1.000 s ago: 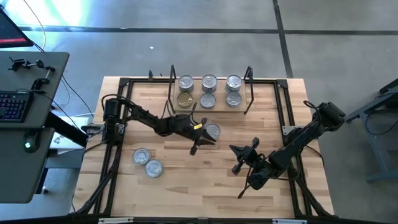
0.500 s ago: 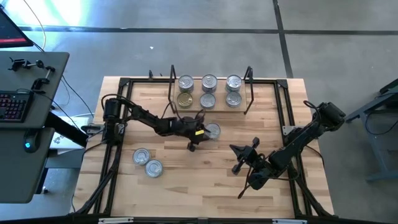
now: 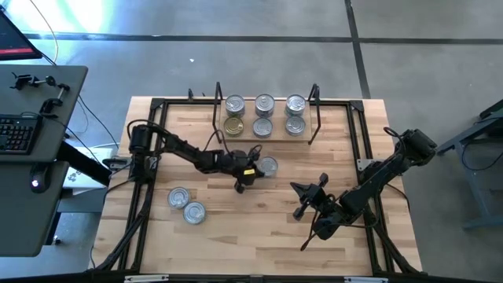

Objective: Stack canned seafood by type on shelf
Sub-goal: Stack the blue tuna can on top of the blue tuna can on the shelf, then stack the yellow-blue tuna can on top of the yellow-blue tuna can on the shelf

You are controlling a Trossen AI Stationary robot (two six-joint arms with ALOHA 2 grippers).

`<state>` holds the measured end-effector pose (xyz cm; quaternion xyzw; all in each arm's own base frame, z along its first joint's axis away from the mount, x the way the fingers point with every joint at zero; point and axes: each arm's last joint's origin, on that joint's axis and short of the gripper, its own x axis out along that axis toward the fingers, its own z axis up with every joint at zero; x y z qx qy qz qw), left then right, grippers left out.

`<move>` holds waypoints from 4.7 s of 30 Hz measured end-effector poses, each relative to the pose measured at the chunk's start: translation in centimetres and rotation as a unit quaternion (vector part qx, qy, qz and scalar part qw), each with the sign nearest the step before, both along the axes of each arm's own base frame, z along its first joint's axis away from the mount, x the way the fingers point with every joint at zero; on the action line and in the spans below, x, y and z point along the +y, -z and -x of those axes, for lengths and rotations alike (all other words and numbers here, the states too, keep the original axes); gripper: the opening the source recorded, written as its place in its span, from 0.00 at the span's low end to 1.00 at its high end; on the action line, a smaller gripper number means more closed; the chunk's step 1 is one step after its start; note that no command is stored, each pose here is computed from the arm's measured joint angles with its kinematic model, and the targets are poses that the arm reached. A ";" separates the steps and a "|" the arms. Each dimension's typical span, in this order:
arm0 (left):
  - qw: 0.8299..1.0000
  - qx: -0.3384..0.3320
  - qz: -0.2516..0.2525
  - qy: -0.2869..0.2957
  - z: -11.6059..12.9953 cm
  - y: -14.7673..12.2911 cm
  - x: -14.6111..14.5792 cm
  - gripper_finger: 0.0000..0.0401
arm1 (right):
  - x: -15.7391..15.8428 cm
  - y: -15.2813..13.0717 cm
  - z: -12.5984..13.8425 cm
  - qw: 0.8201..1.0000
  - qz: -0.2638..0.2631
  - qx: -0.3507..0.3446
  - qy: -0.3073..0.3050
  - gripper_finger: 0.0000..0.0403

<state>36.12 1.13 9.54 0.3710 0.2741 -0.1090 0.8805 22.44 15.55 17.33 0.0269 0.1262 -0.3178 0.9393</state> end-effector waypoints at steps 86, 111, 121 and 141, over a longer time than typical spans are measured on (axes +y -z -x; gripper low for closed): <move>0.966 -0.068 0.020 -0.249 -1.2 -9.7 8.5 0.17 | 0.0 0.0 0.0 1.000 0.003 0.000 0.002 0.00; 0.966 -0.041 -0.075 -0.243 -0.8 -11.4 0.3 0.25 | 0.0 0.0 0.0 1.000 -0.001 -0.002 0.002 0.00; 0.972 -0.002 0.031 -0.232 6.0 -11.3 -5.6 0.25 | 0.0 0.0 0.0 1.000 -0.003 -0.005 0.002 0.00; 0.830 0.277 0.369 -0.314 22.1 -7.7 -14.8 0.23 | -1.4 -0.1 -1.0 0.999 0.009 -0.005 0.035 0.00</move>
